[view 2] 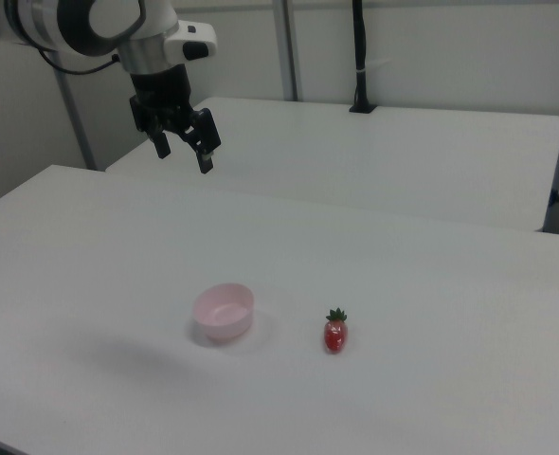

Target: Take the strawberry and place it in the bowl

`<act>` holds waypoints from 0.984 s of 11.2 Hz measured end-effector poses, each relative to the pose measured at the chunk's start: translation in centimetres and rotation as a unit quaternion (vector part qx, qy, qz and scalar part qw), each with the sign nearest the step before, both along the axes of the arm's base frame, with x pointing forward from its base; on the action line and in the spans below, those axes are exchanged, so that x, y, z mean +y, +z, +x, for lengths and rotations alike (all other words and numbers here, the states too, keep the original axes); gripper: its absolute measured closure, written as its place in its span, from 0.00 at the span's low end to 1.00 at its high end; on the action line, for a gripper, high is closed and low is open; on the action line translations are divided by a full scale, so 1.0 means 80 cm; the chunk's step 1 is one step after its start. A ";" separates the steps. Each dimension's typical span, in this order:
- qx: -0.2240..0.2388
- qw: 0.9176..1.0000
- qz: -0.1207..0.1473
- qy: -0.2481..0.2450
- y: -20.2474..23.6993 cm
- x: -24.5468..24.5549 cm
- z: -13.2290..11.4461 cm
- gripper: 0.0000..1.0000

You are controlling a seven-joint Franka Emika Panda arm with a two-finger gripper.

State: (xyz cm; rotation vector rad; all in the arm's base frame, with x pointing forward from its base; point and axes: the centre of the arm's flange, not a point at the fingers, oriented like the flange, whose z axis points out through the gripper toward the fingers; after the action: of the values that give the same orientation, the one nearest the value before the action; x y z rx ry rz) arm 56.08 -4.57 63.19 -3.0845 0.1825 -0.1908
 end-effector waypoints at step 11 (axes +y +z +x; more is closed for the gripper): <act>0.001 1.000 -0.001 0.008 -0.001 0.001 0.001 0.00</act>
State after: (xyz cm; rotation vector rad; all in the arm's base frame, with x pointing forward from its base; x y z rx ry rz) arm 56.15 -4.50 63.08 -3.0878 0.1576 -0.1882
